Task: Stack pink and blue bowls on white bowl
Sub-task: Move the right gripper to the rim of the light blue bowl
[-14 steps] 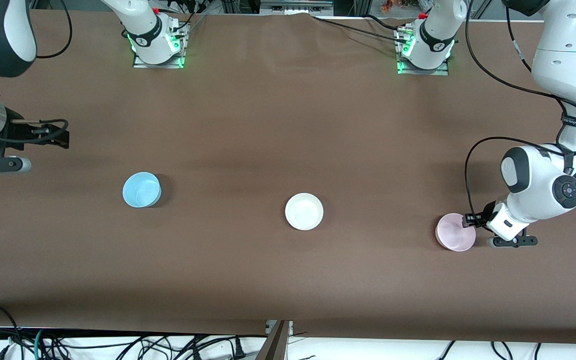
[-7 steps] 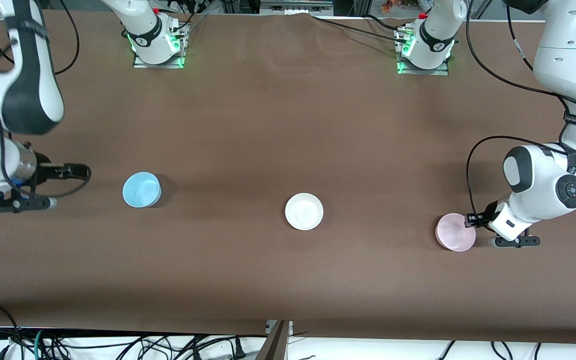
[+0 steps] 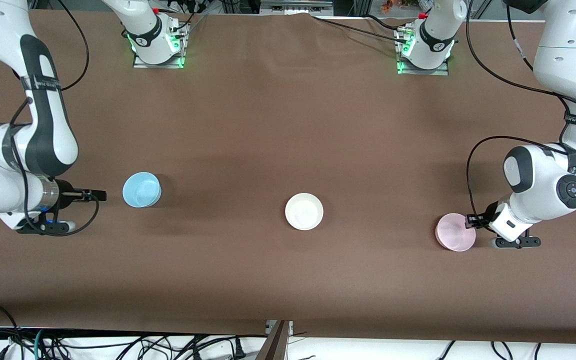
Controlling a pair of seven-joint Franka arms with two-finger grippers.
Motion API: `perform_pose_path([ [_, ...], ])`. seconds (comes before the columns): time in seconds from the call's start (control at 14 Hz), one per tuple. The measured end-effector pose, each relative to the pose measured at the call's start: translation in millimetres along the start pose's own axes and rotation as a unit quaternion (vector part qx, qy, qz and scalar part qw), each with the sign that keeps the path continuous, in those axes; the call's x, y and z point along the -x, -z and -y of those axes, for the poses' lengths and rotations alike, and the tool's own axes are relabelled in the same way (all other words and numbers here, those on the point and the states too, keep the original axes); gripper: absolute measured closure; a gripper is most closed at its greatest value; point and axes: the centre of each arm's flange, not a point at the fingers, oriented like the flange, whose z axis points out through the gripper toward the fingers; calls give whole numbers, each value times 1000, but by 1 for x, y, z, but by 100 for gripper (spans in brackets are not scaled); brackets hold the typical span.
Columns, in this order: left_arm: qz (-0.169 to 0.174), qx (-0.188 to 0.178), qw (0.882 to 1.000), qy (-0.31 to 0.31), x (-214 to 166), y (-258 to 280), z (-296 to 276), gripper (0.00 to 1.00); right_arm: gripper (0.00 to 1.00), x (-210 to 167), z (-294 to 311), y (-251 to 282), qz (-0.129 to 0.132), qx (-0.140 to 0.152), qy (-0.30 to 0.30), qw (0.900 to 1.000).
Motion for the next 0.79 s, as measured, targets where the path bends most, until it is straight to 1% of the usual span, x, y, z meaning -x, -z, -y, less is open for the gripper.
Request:
perform_pose_path([
  [0.21,0,0,1000,-1,0,0,-1,64,0,-8,3,-22,1,-1,2,1000],
  [0.43,1,0,1000,-2,0,-1,-1,66,0,-14,6,-45,-12,0,0,1000],
  [0.79,-3,0,1000,-3,-1,-3,-1,67,0,-12,15,-69,-16,0,-7,1000],
])
